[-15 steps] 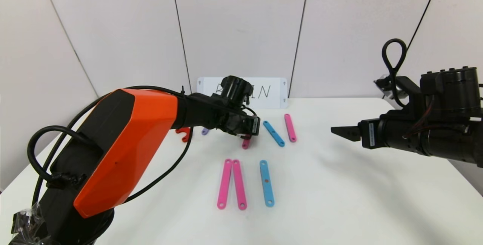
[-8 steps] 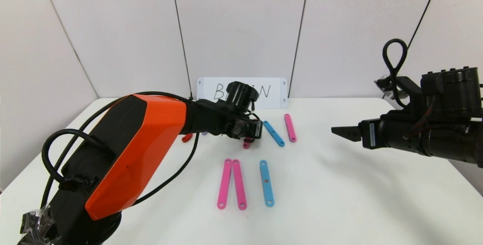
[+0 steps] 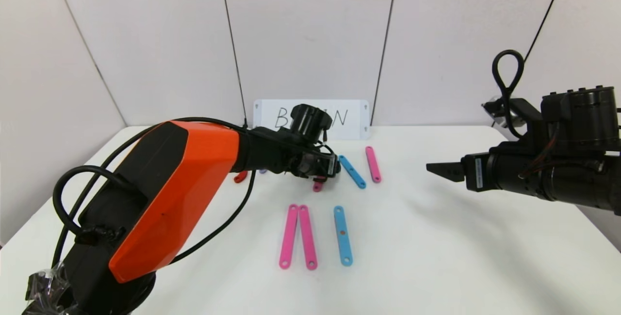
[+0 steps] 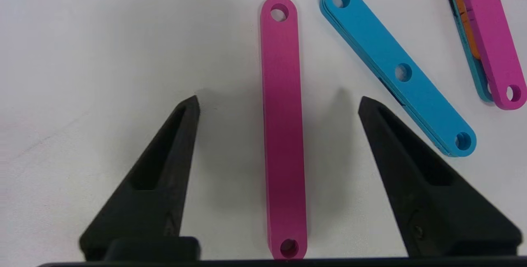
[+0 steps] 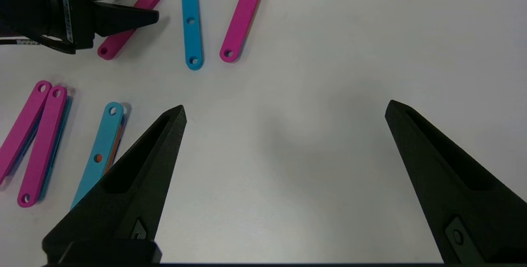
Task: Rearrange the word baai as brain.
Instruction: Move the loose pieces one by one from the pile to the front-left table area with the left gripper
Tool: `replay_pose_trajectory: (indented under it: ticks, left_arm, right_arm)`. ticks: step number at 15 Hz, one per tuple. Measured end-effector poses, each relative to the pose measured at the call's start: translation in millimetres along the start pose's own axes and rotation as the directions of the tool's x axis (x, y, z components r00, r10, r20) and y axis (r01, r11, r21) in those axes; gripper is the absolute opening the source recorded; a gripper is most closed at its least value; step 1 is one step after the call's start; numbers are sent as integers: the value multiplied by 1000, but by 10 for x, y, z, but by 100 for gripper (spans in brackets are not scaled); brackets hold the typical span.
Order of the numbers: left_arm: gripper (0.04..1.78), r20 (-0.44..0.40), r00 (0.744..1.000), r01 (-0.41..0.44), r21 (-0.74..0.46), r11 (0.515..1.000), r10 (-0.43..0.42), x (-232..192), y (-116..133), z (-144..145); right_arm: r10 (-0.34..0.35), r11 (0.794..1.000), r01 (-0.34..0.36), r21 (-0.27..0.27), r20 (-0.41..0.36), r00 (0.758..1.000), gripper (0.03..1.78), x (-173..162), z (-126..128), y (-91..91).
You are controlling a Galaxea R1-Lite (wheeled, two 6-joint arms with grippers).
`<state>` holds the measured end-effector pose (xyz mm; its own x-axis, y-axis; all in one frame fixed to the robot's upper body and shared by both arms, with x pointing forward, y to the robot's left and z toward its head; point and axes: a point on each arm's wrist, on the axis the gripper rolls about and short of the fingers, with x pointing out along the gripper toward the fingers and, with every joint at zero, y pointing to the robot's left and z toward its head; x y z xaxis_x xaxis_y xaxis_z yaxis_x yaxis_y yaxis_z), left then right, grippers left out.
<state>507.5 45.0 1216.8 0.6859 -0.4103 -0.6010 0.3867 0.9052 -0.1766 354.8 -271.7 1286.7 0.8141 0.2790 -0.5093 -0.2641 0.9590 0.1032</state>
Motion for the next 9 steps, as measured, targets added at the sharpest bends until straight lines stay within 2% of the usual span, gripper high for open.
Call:
replay_pose_trajectory:
  ticks: [3, 6, 9]
  left_arm:
    - [170, 17, 1000, 4, 7, 1000, -4, -70, -16, 56]
    - [174, 53, 999, -1, 5, 1000, 1, -214, 35, 191]
    - [174, 96, 995, -30, -1, 1000, 30, -437, 237, 388]
  right_arm:
    - [1, 1000, -1, 2, 0, 1000, 170, 0, 1, -2]
    - [5, 1000, -5, 4, 1, 1000, 170, -2, 5, -11]
    - [6, 1000, -6, 9, -3, 1000, 170, 15, 2, -24]
